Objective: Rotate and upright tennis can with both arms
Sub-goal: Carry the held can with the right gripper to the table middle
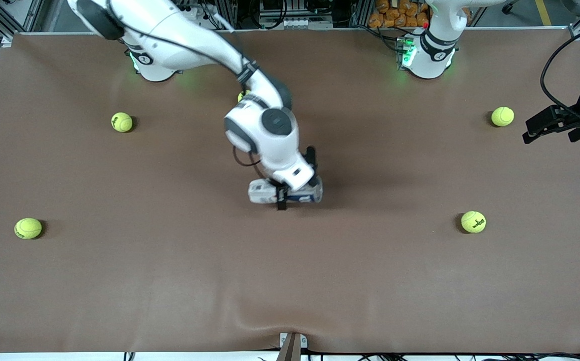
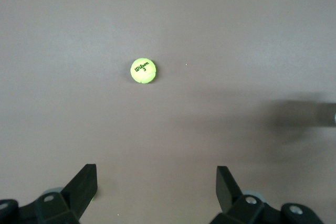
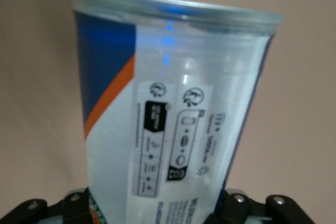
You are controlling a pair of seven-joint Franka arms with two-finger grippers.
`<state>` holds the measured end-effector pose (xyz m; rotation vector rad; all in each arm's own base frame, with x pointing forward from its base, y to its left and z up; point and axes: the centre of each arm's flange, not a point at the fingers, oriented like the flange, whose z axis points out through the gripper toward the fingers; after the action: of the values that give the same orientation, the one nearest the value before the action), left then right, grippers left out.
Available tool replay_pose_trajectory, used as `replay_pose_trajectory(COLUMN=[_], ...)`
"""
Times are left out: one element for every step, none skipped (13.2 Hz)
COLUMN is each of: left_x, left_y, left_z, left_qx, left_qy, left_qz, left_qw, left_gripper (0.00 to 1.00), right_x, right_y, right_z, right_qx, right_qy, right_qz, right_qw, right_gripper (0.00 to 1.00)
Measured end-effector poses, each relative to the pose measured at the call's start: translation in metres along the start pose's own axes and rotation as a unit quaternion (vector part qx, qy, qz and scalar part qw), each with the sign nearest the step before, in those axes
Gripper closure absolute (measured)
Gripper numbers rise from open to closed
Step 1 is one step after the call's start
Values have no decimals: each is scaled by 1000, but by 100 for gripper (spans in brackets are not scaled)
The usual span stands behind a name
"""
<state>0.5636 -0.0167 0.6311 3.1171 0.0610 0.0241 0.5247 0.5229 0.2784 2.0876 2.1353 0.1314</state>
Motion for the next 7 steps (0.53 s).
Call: replay_pose_trajectory(left_x=[0, 1, 1, 2, 2, 2, 2], left_y=[0, 0, 1, 3, 5, 5, 5], left_z=[1, 2, 3, 4, 4, 5, 5], left_qx=[0, 0, 0, 0, 0, 0, 0], left_qy=[-1, -1, -3, -3, -4, -4, -4], left_qz=[1, 3, 4, 6, 7, 8, 8], left_qw=[1000, 1000, 1000, 1000, 1000, 1000, 1000], left_gripper=[0, 0, 0, 0, 0, 0, 0], right_x=[9, 13, 12, 10, 6, 3, 2], right_y=[-11, -18, -20, -19, -18, -17, -18], right_z=[3, 9, 17, 25, 34, 43, 51], right_qx=[-6, -8, -6, -4, -1, 2, 2], right_qy=[-9, -15, -21, -26, -31, -35, -39], right_qz=[0, 2, 5, 8, 10, 11, 8], right_qw=[1000, 1000, 1000, 1000, 999, 999, 999], right_gripper=[28, 28, 28, 28, 28, 28, 28])
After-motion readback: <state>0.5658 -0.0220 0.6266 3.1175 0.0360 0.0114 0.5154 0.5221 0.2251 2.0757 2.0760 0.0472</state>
